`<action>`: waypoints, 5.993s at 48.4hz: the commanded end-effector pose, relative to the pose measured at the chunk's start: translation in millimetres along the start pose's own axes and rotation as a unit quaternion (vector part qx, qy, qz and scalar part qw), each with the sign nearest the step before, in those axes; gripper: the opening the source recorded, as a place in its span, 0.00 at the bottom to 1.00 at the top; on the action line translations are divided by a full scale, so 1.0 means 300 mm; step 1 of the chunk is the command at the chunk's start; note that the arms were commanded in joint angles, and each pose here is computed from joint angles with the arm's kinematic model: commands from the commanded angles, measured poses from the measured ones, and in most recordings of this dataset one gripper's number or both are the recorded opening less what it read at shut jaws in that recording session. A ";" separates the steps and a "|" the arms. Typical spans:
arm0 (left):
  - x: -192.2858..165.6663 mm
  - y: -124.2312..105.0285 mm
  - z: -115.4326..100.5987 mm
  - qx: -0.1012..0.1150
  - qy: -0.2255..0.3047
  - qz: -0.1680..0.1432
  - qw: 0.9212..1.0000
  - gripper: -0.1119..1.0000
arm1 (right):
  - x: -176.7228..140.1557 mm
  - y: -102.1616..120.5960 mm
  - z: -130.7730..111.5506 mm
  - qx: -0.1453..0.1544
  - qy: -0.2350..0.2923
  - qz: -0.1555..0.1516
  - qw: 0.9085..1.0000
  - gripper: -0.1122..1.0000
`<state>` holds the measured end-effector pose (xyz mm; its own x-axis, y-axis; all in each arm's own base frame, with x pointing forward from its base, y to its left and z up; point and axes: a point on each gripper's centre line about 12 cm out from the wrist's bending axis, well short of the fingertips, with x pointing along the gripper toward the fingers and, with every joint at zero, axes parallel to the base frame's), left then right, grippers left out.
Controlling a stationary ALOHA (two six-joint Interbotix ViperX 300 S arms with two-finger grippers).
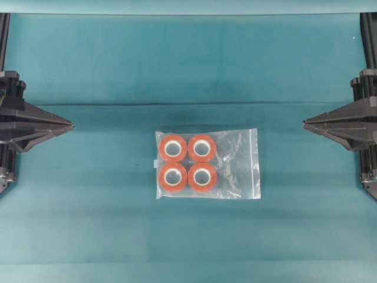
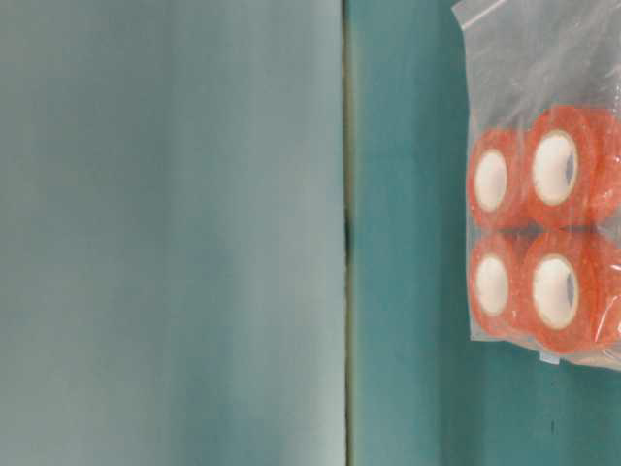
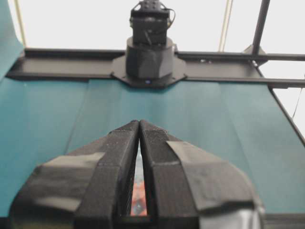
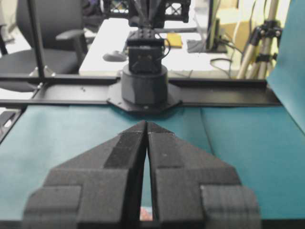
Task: Hand over the clear zip bag and make it stand upright.
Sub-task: 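Move the right gripper to the right edge of the clear zip bag, then close the right gripper on the bag's right edge, then lift the bag with the right gripper and swing it toward center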
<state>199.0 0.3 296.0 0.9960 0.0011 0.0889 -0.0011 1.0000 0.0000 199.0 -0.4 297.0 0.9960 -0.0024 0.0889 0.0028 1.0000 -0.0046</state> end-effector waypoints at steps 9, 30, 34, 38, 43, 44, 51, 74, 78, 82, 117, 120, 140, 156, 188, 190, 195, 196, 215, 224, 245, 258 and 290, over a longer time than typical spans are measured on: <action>0.091 -0.007 0.119 0.001 -0.018 -0.005 1.000 0.09 | 0.035 -0.065 -0.017 0.135 0.087 -0.061 0.985 0.10; 0.201 -0.015 0.118 0.019 0.032 -0.010 0.999 0.09 | 0.044 -0.071 -0.148 0.456 0.199 -0.138 0.856 0.10; 0.199 -0.015 0.121 0.030 0.030 -0.010 0.999 0.09 | 0.044 -0.076 -0.192 0.495 0.208 -0.161 0.828 0.10; 0.198 -0.015 0.126 0.040 0.028 -0.010 0.999 0.09 | 0.043 -0.077 -0.245 0.525 0.226 -0.183 0.800 0.10; 0.196 -0.015 0.124 0.044 0.029 -0.011 0.999 0.09 | 0.042 -0.078 -0.300 0.554 0.241 -0.208 0.769 0.10; 0.196 -0.015 0.125 0.043 0.028 -0.011 0.999 0.09 | 0.042 -0.079 -0.309 0.557 0.243 -0.212 0.766 0.10; 0.197 -0.015 0.123 0.042 0.029 -0.011 0.999 0.09 | 0.041 -0.081 -0.368 0.569 0.258 -0.234 0.745 0.10; 0.249 -0.015 0.081 0.042 0.058 -0.011 0.997 0.09 | 0.061 -0.084 -0.453 0.588 0.275 -0.271 0.711 0.62; 0.258 -0.015 0.074 0.041 0.063 -0.011 0.997 0.09 | 0.060 -0.084 -0.476 0.593 0.282 -0.282 0.700 0.83; 0.265 -0.013 0.069 0.042 0.066 -0.011 0.997 0.09 | 0.064 -0.085 -0.494 0.599 0.286 -0.291 0.689 0.93; 0.252 0.030 0.043 0.039 0.094 0.013 0.995 0.09 | 0.175 -0.029 -0.645 0.614 0.267 -0.305 0.678 0.93; 0.251 0.036 0.040 0.039 0.096 0.016 0.994 0.09 | 0.190 -0.034 -0.651 0.614 0.262 -0.307 0.679 0.93; 0.244 0.043 0.039 0.037 0.102 0.019 0.994 0.09 | 0.273 -0.029 -0.696 0.611 0.264 -0.312 0.678 0.93; 0.241 0.043 0.041 0.039 0.100 0.019 0.994 0.09 | 0.279 -0.029 -0.709 0.609 0.263 -0.313 0.680 0.92; 0.241 0.043 0.042 0.036 0.099 0.020 0.994 0.09 | 0.263 -0.022 -0.744 0.588 0.297 -0.320 0.681 0.13; 0.242 0.037 0.040 0.034 0.101 0.017 0.994 0.09 | 0.266 -0.022 -0.740 0.587 0.296 -0.318 0.683 0.13; 0.244 0.032 0.038 0.026 0.103 0.015 0.994 0.09 | 0.275 -0.023 -0.720 0.583 0.292 -0.309 0.693 0.13; 0.244 0.032 0.037 0.023 0.104 0.015 0.994 0.09 | 0.278 -0.023 -0.712 0.581 0.291 -0.305 0.696 0.13; 0.246 0.032 0.034 -0.008 0.109 0.018 0.994 0.09 | 0.370 -0.034 -0.526 0.510 0.348 -0.239 0.750 0.13; 0.247 0.042 0.026 -0.020 0.116 0.025 0.993 0.09 | 0.415 -0.063 -0.430 0.466 0.397 -0.214 0.761 0.13; 0.292 0.048 0.099 -0.031 0.109 0.029 0.993 0.09 | 0.502 -0.126 -0.262 0.396 0.448 -0.177 0.782 0.13; 0.308 0.089 0.075 -0.018 0.121 0.048 0.991 0.09 | 0.510 -0.165 -0.164 0.364 0.502 -0.158 0.769 0.13; 0.306 0.102 0.036 -0.036 0.127 0.057 0.990 0.89 | 0.596 -0.216 -0.061 0.235 0.610 -0.048 0.755 0.13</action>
<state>291.1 30.4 312.1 0.9797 0.1017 -0.1725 -0.1149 0.9910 -0.0681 374.5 -60.3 276.0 0.2853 0.2209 -0.9326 0.3626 0.8759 0.3184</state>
